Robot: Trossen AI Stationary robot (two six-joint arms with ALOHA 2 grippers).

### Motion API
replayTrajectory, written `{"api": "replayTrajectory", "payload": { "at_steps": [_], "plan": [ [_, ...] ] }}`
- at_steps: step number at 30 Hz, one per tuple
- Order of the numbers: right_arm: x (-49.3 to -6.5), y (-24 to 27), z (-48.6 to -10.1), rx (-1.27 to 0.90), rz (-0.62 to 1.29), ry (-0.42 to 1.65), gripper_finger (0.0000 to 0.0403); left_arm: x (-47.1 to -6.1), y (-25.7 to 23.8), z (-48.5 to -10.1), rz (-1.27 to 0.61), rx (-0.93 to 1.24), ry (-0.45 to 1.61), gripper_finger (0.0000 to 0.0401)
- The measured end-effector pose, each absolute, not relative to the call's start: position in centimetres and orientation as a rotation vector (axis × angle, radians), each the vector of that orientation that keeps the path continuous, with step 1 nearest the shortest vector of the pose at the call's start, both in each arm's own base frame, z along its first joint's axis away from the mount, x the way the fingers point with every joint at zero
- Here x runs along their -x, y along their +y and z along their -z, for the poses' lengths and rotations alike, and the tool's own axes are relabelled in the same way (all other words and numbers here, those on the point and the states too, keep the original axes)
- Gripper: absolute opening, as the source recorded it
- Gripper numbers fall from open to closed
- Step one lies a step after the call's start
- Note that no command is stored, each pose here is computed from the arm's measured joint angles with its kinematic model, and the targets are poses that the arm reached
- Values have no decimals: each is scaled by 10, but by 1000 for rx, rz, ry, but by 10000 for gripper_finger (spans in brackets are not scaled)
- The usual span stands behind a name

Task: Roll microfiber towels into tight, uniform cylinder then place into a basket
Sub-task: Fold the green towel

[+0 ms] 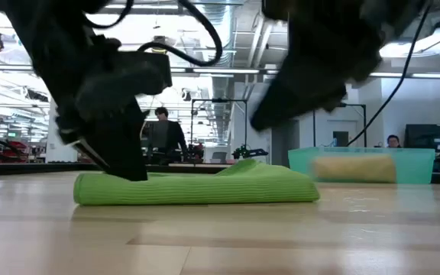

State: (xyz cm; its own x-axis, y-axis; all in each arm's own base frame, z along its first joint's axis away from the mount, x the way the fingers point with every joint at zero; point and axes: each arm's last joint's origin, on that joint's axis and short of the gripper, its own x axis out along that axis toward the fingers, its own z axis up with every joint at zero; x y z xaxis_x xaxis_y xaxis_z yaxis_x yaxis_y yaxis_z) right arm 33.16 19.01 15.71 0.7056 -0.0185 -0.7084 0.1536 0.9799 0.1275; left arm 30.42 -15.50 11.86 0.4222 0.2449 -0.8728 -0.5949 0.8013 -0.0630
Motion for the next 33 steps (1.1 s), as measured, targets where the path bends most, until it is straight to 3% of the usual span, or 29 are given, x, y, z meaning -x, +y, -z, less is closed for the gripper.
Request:
{"api": "replayTrajectory", "payload": {
  "at_steps": [5,11,21,33],
  "plan": [
    [-335,185,-133,-208,127,871,50,-305,-173,-126,-467,459,1041,82],
    [-335,175,-127,-238,165,955,8,-311,-192,-142,-313,302,1056,82],
    [-342,142,-123,-242,260,1026,18,-322,-193,-160,-231,-129,956,82],
    [-350,114,-135,-116,253,1015,25,-331,-160,-134,-216,-107,1070,82]
  ]
}}
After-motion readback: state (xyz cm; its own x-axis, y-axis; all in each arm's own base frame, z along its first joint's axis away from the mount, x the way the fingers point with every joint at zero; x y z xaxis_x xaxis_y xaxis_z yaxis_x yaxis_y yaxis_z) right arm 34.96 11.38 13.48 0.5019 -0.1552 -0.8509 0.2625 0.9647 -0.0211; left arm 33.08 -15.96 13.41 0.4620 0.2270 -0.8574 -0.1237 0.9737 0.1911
